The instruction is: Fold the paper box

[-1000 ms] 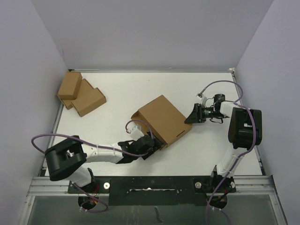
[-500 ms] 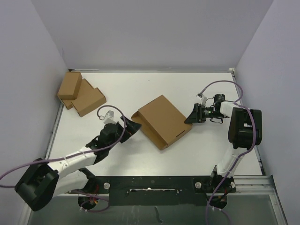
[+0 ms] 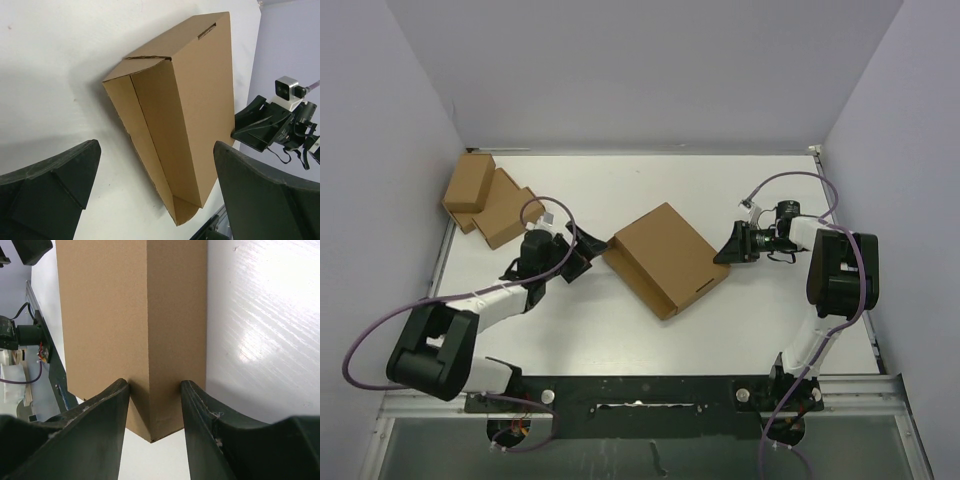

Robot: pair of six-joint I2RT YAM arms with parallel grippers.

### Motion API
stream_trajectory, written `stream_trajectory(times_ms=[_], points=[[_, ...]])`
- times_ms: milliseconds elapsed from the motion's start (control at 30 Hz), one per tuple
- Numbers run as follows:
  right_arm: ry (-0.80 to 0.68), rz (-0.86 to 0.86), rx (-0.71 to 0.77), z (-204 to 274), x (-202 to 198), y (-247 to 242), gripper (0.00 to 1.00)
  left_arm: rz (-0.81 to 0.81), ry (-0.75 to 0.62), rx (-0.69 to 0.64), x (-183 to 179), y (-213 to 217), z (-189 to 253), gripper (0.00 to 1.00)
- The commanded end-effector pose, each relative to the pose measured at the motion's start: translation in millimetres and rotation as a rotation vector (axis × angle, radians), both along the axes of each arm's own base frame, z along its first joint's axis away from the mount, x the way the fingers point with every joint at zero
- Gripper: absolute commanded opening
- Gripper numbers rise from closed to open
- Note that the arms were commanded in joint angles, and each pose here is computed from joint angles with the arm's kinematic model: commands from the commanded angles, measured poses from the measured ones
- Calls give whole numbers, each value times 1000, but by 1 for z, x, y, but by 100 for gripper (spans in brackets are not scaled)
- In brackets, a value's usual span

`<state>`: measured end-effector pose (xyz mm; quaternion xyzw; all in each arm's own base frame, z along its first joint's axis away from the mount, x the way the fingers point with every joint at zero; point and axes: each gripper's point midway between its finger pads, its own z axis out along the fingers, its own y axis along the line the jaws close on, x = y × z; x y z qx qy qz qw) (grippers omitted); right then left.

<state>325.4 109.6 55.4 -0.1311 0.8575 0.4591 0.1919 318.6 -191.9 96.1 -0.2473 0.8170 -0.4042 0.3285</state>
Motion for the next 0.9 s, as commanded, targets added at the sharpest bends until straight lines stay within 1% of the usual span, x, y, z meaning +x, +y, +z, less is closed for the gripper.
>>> stream_trajectory(times_ms=[0,233,467,633,867], points=[[-3,17,-87,-20,3,-5,43,-75,-102,-48,28,-20,27,98],[-3,17,-84,-20,3,-5,43,-78,-51,-26,47,-27,4,98],[-3,20,-81,-20,2,-4,43,-49,-7,41,54,-20,-9,98],[-6,21,-82,-18,3,-4,43,-59,19,62,62,-23,-23,98],[-4,21,-80,-19,3,-4,43,-55,31,82,69,-22,-29,98]])
